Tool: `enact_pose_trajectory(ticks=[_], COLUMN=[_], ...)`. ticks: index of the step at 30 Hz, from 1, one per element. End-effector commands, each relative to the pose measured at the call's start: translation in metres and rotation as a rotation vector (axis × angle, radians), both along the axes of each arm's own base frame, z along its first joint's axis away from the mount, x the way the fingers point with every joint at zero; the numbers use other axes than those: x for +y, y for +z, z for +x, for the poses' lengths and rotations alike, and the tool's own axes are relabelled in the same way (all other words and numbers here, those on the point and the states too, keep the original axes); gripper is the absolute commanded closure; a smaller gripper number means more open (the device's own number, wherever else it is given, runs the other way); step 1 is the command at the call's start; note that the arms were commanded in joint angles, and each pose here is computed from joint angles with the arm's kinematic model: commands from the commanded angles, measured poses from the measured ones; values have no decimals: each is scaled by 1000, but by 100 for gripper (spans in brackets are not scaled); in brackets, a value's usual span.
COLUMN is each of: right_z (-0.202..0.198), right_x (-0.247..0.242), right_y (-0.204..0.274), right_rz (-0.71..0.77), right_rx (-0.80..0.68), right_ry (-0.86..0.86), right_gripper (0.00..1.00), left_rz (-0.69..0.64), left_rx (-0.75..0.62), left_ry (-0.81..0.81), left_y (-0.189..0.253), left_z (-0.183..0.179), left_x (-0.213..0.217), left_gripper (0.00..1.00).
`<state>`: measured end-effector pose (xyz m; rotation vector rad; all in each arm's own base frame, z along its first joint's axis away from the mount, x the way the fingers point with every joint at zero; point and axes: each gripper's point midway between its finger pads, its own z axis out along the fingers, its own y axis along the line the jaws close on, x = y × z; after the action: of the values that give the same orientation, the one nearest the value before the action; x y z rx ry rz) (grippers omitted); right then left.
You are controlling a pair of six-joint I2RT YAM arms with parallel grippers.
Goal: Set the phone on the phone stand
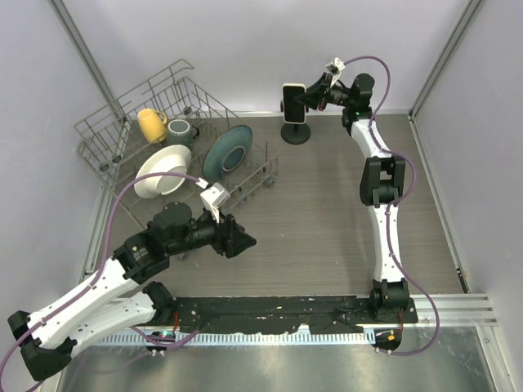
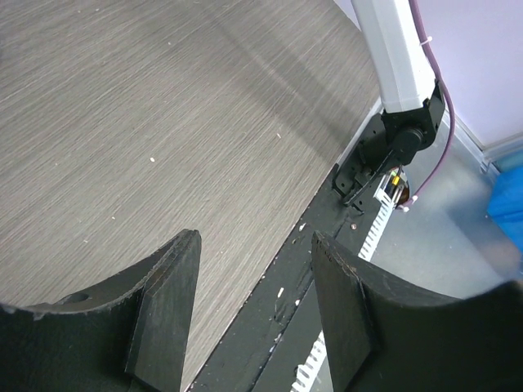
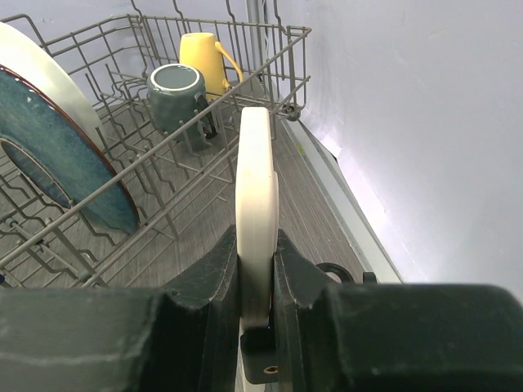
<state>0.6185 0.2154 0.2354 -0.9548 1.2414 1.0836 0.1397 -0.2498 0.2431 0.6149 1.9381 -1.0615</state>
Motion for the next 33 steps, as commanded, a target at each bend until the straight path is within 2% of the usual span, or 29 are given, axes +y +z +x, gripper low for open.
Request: enact_pose_trajectory(ticks=[1, 7, 9, 11, 14, 20, 22, 27, 28, 33], right_z=[-2, 2, 3, 5, 9, 16, 9, -9, -11, -36], right_x=[5, 5, 4, 1, 0, -12, -15, -20, -21, -21], right_y=[43, 33, 33, 33, 34, 45, 54, 74, 67, 98], right_rz=[30, 50, 46, 42, 47, 57, 63, 61, 58, 73], right_rx=[-150, -105, -105, -93, -82, -57, -45, -46, -19, -28], right_ry=[-13, -22, -29, -40, -66, -135, -113, -79, -77, -49], right_gripper=[100, 98, 81, 58, 46, 31, 20, 17, 17, 16], left_rz=[-93, -97, -100, -101, -101, -113, -119, -147, -151, -176], left_rx=[-50, -40, -41, -42, -42, -38, -34, -47, -47, -43], left_ry=[-1, -17, -14, -12, -14, -27, -36, -43, -42, -41], left_y=[31, 31, 32, 32, 32, 35, 35, 43, 44, 51], left_z=[4, 2, 2, 2, 2, -2, -4, -10, -10, -15], left_x=[-7, -10, -10, -9, -9, -9, -9, -5, -5, -1], left_gripper=[40, 40, 40, 40, 40, 40, 40, 40, 40, 41])
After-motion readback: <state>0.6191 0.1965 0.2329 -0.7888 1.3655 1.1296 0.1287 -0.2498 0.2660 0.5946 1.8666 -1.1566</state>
